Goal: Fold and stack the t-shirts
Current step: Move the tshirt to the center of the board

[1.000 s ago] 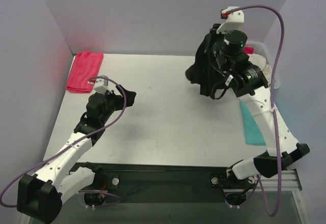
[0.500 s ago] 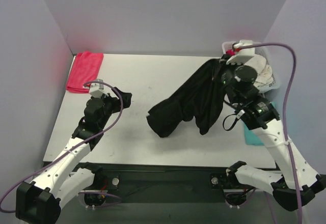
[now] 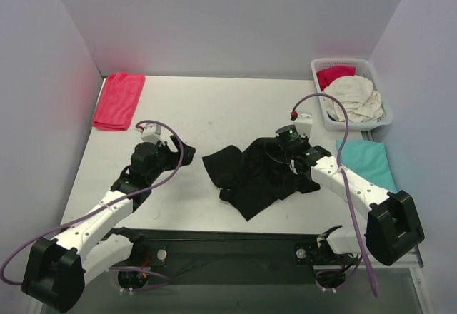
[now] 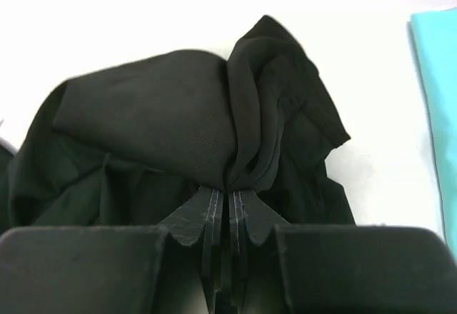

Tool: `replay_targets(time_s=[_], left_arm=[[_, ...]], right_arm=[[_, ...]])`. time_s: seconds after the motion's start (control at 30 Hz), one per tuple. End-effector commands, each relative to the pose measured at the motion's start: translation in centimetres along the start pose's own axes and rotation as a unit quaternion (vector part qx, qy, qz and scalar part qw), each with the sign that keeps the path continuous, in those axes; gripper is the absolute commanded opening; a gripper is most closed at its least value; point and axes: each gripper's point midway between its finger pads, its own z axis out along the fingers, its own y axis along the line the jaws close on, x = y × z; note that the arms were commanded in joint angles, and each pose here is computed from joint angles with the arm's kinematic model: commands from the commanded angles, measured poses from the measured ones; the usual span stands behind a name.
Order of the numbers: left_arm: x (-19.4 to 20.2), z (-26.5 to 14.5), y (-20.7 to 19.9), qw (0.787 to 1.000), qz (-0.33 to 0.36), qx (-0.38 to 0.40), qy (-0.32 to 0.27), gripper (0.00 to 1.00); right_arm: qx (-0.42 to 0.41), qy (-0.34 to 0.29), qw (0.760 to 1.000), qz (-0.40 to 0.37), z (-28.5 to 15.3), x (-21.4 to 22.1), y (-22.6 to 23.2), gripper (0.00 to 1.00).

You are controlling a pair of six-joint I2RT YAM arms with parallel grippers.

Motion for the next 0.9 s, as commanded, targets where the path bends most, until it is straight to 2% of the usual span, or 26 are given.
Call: replay_targets(time_s=[0.0, 0.23, 0.47, 0.67, 0.7, 0.87], left_arm=[[2.5, -0.3, -2.8, 0.997, 0.017, 0.061, 0.041, 0.97], [6.2, 0.2, -2.6, 0.994, 0.056, 0.044, 0.079, 0.98], [7.7, 3.1, -1.1, 0.994, 0.066, -0.012, 0.086, 0.98], [8.6, 5.8, -1.5, 0.995, 0.056, -0.017, 0.086, 0.97], [9.0, 6.4, -1.5, 0.994, 0.057, -0.018, 0.089, 0.92], [9.0, 8.6, -2.1, 0.994, 0.059, -0.025, 0.087, 0.82]], right_arm=[[0.041, -0.043, 0.997, 0.052, -0.4, -2.9, -1.2, 0.00], [0.115, -0.011, 0.990, 0.083, 0.8, -1.1, -3.8, 0.00], [0.120, 0.009, 0.988, 0.093, 1.3, 0.1, -4.7, 0.00], [0.113, 0.020, 0.989, 0.096, 1.5, 1.0, -4.6, 0.00], [0.112, 0.021, 0.989, 0.097, 1.5, 1.1, -4.6, 0.00], [0.109, 0.027, 0.989, 0.099, 1.8, 1.7, -4.4, 0.00]])
